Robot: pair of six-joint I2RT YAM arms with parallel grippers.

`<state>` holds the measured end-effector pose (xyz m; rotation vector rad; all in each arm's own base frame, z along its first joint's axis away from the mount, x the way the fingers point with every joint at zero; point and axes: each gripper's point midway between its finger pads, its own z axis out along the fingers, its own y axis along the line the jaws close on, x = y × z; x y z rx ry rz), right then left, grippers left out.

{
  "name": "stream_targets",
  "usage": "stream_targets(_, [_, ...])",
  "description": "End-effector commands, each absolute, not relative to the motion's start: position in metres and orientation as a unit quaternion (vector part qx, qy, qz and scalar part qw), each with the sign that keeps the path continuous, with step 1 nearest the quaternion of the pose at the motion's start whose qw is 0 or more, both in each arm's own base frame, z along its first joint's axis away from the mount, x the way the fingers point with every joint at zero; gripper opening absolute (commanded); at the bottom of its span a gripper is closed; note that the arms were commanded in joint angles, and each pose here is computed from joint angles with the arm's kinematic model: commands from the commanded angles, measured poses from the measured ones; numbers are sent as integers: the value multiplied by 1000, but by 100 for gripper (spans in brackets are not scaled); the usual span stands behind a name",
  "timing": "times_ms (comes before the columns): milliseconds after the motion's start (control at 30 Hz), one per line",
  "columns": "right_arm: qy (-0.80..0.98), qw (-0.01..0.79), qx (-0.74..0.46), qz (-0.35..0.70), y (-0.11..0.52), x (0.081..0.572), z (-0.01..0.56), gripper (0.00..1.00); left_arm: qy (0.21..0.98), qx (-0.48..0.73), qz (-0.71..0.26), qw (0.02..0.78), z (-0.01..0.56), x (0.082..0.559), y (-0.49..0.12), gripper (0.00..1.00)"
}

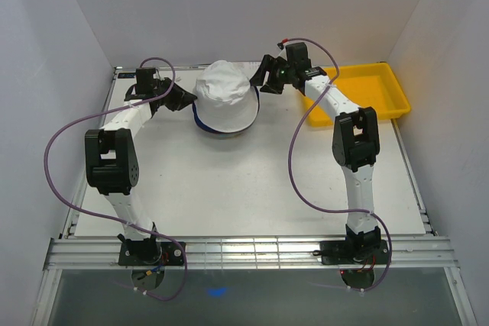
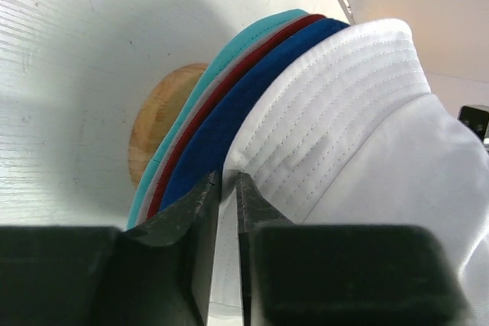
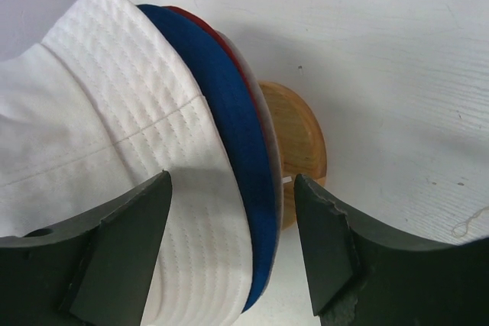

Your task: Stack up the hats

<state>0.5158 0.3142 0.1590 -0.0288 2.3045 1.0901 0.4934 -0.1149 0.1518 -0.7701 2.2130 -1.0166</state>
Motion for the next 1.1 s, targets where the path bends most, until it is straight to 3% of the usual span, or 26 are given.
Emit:
stream_targets(0, [852, 313, -34, 419, 325, 519, 185, 71, 822, -264, -382, 329, 188, 493, -114, 32])
stream_targets(100, [847, 323, -32, 421, 321, 523, 195, 71, 820, -256, -382, 341, 199, 492, -113, 43])
stream_targets(233, [840, 332, -30, 427, 319, 526, 208, 71, 818, -251, -380, 352, 212, 492, -111, 50])
stream_targets(767, [823, 381, 2, 420, 277, 537, 256, 72, 811, -218, -357, 409, 258, 481, -98, 58])
stream_targets(1067, [804, 440, -6, 399, 229, 501, 315, 74, 802, -154, -364, 449, 308, 459, -103, 58])
